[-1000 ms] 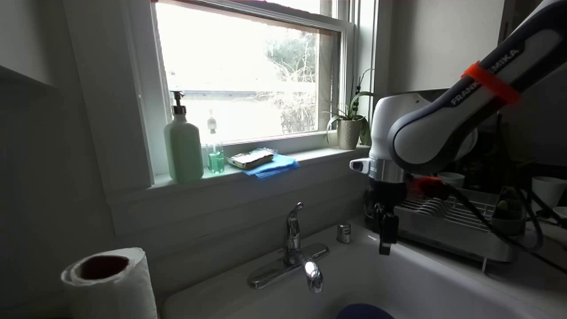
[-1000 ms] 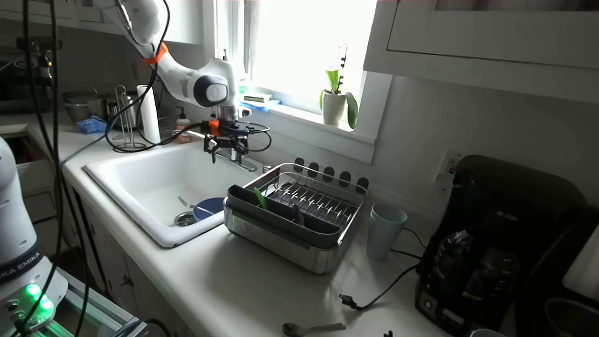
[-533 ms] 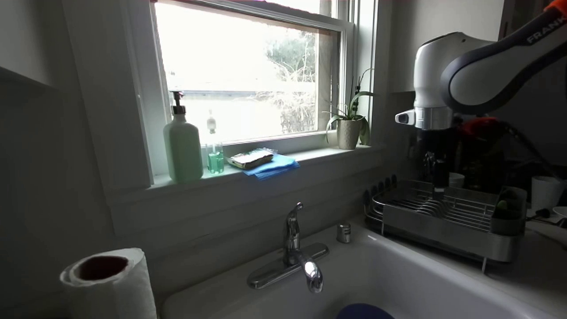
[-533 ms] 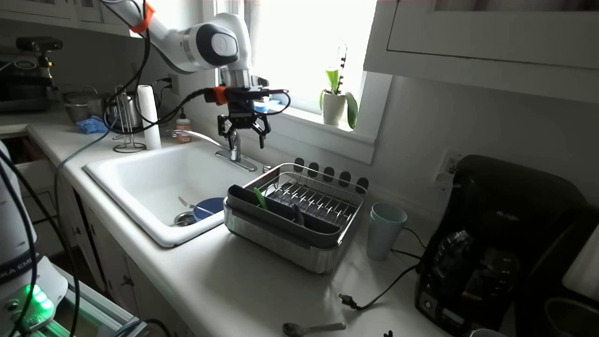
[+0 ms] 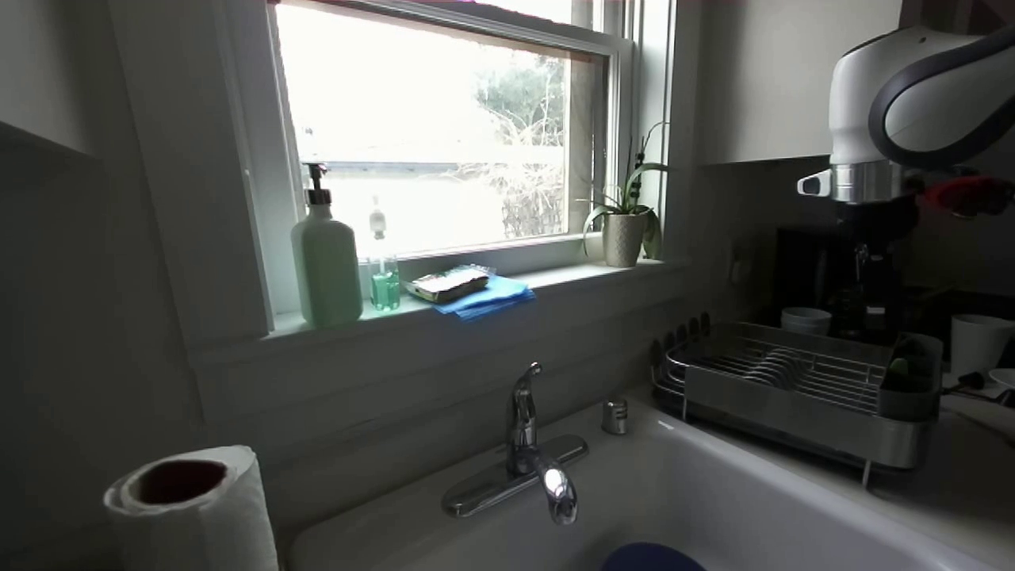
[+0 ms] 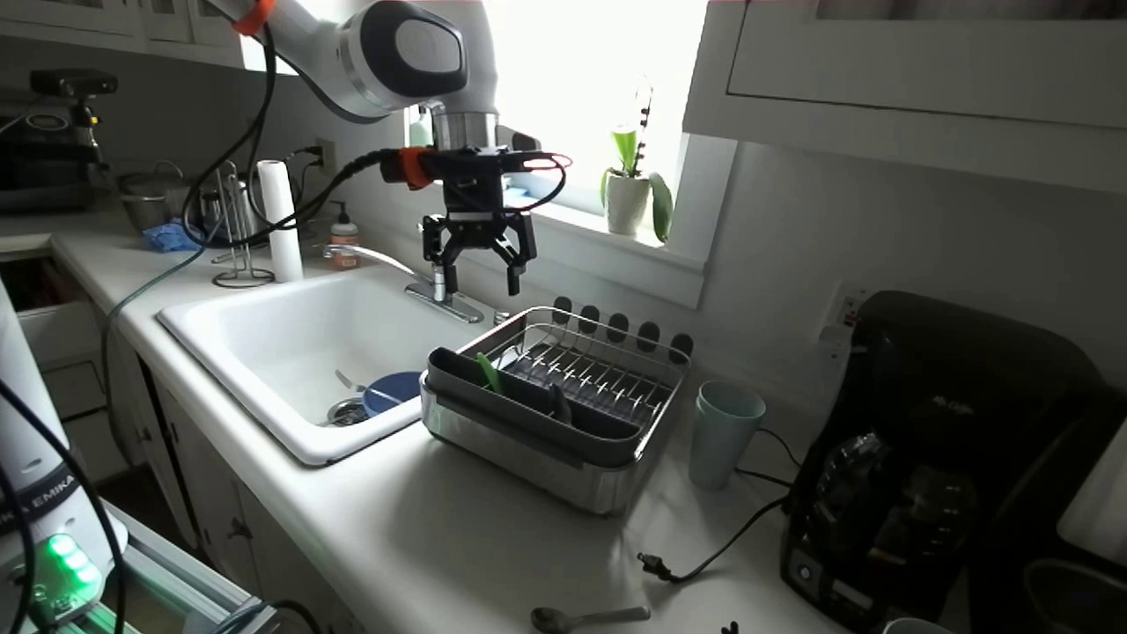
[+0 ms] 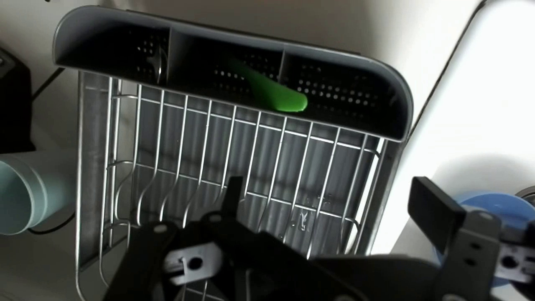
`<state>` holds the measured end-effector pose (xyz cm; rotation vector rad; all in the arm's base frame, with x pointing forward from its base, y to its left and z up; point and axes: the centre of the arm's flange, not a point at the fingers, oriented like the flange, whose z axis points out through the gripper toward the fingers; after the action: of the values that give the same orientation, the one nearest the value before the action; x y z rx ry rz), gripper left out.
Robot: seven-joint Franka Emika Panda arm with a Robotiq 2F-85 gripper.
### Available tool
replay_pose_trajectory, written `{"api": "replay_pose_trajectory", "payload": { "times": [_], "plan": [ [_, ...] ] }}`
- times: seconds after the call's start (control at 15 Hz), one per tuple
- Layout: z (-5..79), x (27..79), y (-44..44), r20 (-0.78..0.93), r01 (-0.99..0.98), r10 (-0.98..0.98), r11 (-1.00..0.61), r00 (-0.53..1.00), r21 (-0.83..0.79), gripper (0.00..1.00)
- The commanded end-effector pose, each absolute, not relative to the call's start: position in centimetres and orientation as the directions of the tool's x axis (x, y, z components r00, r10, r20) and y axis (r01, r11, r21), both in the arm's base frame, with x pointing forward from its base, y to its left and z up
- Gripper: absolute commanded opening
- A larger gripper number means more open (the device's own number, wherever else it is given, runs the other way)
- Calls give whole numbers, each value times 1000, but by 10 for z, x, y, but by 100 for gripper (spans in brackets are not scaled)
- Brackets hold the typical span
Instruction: Remove the blue bowl from the dishes drying rack and place it in the sink, pick up a fork from the dishes drying rack and place it in the blue bowl and pick up a spoon from the dishes drying rack and put it in the blue bowl that is inside the sink
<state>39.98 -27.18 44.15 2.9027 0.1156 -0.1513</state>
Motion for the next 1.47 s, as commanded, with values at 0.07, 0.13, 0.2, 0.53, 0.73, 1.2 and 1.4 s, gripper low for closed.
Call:
{"api": "replay_pose_trajectory", "payload": {
  "times": [0.07,0.13,0.2,0.53,0.73,1.2,1.4],
  "plan": [
    [440,401,-269,-112,86,62,-970,992,226,100],
    [440,402,-269,-118,110,86,-969,989,221,100],
    [441,398,-275,-128,129,101,-963,987,235,100],
    [437,368,-319,-176,160,121,-962,977,222,100],
    [428,352,-350,-169,114,72,-961,983,252,100],
    [402,346,-385,-77,-10,-34,-956,996,292,100],
    [389,352,-390,-75,-5,-28,-957,997,288,100]
  ]
}}
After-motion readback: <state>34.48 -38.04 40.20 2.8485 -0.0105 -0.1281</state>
